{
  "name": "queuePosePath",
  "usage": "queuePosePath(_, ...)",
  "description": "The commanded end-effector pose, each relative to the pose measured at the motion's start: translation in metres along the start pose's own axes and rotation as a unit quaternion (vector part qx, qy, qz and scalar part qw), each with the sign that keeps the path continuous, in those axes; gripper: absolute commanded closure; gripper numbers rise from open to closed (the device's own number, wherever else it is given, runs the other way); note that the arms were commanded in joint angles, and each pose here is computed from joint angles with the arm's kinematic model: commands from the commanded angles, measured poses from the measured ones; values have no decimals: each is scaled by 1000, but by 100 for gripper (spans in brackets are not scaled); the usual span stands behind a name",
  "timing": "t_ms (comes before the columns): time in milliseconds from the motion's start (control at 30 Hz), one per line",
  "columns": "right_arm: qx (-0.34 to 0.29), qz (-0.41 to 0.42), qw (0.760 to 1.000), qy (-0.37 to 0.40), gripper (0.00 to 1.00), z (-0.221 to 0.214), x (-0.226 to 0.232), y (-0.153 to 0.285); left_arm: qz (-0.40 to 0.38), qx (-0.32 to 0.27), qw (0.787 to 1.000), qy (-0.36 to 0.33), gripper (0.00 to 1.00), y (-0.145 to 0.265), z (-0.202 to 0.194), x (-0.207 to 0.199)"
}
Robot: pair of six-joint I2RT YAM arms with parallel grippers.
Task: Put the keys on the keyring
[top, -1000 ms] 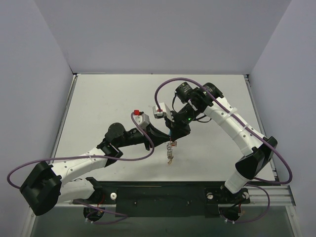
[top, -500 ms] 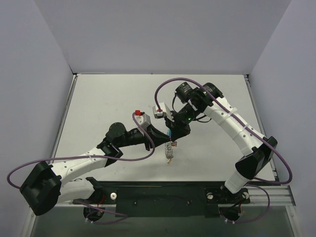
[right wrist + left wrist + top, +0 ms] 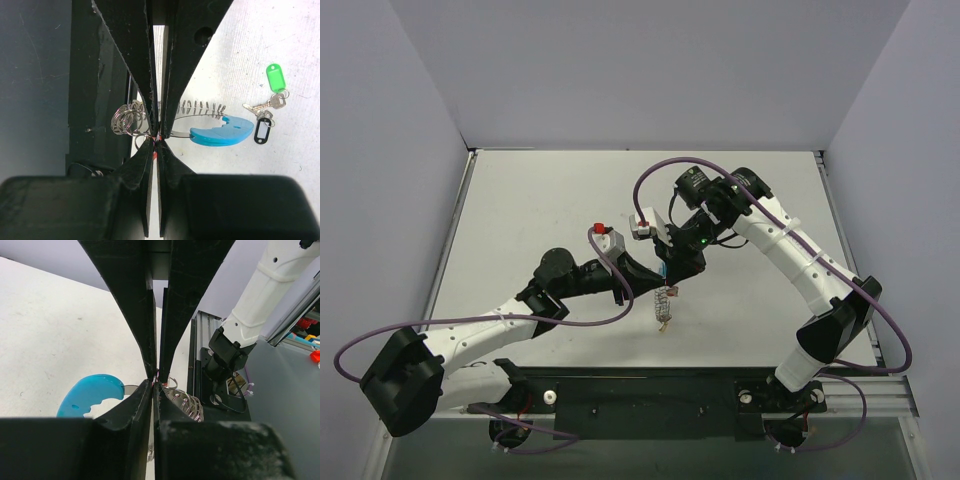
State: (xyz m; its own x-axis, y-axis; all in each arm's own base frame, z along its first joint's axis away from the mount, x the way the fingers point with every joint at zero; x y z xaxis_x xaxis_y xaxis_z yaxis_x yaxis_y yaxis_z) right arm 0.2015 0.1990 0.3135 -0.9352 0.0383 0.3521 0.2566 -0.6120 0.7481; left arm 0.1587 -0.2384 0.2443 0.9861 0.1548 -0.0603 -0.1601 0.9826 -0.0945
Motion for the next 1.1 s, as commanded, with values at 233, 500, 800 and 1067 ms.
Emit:
queuePosePath(233,-23,24,999,-7,92,4,11,7,13,-79,996,-39,100,2,28,-1)
queuePosePath(500,-95,47,994,-24,73,0,19,29,55,-195,977,-61,100,23,33,-10)
queuePosePath(800,-133,69,987,-63,68,6,11,26,38,-304,951,-46,100,29,42,-18)
queuePosePath(1067,-143,64,985,-72,68,16,5,29,22,-315,947,-52,100,23,50,-20)
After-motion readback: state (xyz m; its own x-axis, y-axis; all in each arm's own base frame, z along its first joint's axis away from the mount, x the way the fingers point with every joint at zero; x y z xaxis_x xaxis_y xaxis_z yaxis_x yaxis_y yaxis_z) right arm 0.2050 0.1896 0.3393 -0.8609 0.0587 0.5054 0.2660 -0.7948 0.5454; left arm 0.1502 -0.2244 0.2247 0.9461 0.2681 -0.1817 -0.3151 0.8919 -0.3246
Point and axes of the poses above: each gripper's point midway between its finger pads, its own y axis back along the fingers, its own x axis along the line the jaws close on, z = x × y, the point moved 10 cm from there along y, back along the fingers, and after that the axes turned 13 degrees about -y, right-handed, at the moved point
